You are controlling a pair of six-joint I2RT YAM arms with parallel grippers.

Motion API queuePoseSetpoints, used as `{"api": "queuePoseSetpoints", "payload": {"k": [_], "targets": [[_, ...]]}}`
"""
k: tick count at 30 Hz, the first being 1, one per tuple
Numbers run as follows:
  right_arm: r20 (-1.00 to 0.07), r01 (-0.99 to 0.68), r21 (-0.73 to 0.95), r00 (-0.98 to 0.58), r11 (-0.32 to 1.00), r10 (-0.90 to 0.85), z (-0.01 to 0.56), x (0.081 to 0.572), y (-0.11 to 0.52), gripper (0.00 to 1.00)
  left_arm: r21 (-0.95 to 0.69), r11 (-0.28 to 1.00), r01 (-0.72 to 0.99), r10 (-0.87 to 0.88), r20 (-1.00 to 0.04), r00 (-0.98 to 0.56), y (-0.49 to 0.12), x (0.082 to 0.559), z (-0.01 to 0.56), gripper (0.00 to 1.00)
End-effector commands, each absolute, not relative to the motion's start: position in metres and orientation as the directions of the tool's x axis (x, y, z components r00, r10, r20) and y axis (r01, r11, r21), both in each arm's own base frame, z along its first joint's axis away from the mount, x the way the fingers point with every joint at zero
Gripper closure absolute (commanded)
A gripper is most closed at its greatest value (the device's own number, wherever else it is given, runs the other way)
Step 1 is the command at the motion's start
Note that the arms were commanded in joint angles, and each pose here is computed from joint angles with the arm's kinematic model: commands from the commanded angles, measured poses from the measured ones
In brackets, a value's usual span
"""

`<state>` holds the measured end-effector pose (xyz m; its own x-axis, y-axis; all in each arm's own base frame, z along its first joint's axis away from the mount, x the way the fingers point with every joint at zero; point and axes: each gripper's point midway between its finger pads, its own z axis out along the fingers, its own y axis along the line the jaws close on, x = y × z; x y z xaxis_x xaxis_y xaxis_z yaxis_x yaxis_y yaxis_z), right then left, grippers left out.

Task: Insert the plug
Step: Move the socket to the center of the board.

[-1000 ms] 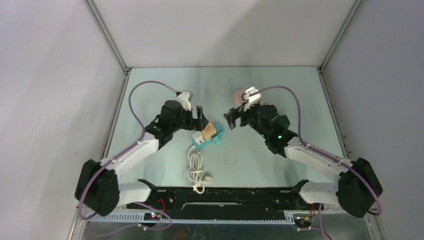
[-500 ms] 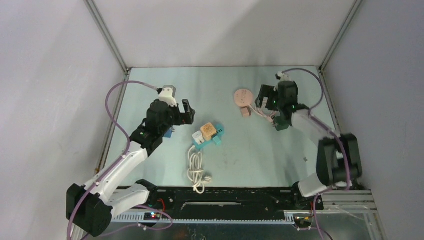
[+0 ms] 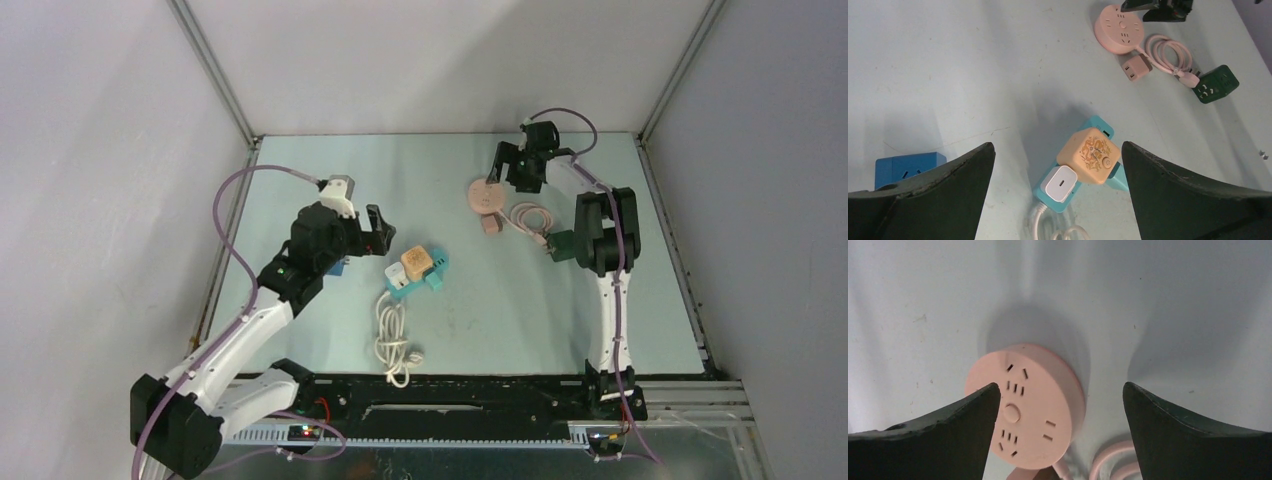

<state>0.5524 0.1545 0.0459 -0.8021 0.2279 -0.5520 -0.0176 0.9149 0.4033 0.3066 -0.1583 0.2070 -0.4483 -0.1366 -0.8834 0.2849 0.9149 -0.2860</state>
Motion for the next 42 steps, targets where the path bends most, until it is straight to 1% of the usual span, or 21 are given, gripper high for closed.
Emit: {"api": "queuePoseSetpoints", "payload": {"k": [1,4,5,10,12,13,15,19,23,27,34,40,42], "targets": [[-0.480,-0.024,0.497,-0.840,0.867,0.252,0.049,0.557,0.172,0.09,-0.317,0.903,0.291,-0.167,-0.881,-0.443,-0.158,0.301,0.209,0.00],[-0.451,-0.040,0.540,-0.857,0.841,0.248,0.043,0.558,0.182,0.23,-0.334,0.889,0.313,-0.170,-0.876,-0.452,-0.163,0.298,0.209,0.00],[-0.441,-0.055,0.557,-0.865,0.829,0.239,0.043,0.556,0.188,0.25,-0.335,0.888,0.314,-0.171,-0.875,-0.452,-0.163,0.298,0.209,0.00],[-0.427,-0.073,0.531,-0.883,0.844,0.192,0.040,0.531,0.197,0.28,-0.348,0.884,0.313,-0.182,-0.872,-0.454,-0.165,0.300,0.211,0.00],[-0.420,-0.059,0.538,-0.883,0.841,0.208,0.041,0.518,0.196,0.36,-0.354,0.879,0.319,-0.185,-0.870,-0.457,-0.166,0.300,0.212,0.00],[-0.415,-0.048,0.544,-0.883,0.838,0.219,0.041,0.512,0.195,0.39,-0.356,0.877,0.322,-0.185,-0.870,-0.458,-0.167,0.300,0.213,0.00],[-0.410,-0.044,0.543,-0.885,0.839,0.219,0.042,0.499,0.193,0.41,-0.359,0.874,0.329,-0.184,-0.869,-0.459,-0.169,0.300,0.214,0.00],[-0.414,-0.079,0.522,-0.894,0.849,0.171,0.041,0.472,0.200,0.40,-0.361,0.870,0.336,-0.184,-0.869,-0.459,-0.170,0.299,0.217,0.00],[-0.360,-0.068,0.516,-0.922,0.854,0.144,0.029,0.437,0.208,0.41,-0.360,0.871,0.335,-0.187,-0.872,-0.452,-0.169,0.299,0.221,0.00],[-0.315,-0.037,0.552,-0.935,0.833,0.167,0.026,0.406,0.214,0.40,-0.364,0.866,0.344,-0.192,-0.876,-0.442,-0.169,0.297,0.227,0.00],[-0.278,-0.071,0.581,-0.954,0.811,0.115,0.032,0.379,0.228,0.36,-0.366,0.857,0.363,-0.187,-0.877,-0.442,-0.171,0.293,0.231,0.00],[-0.333,-0.133,0.559,-0.940,0.818,0.075,0.052,0.373,0.227,0.28,-0.390,0.834,0.391,-0.182,-0.862,-0.472,-0.179,0.289,0.228,0.00],[-0.365,-0.160,0.544,-0.929,0.824,0.060,0.060,0.370,0.224,0.21,-0.399,0.830,0.391,-0.173,-0.849,-0.498,-0.182,0.289,0.220,0.00]]}}
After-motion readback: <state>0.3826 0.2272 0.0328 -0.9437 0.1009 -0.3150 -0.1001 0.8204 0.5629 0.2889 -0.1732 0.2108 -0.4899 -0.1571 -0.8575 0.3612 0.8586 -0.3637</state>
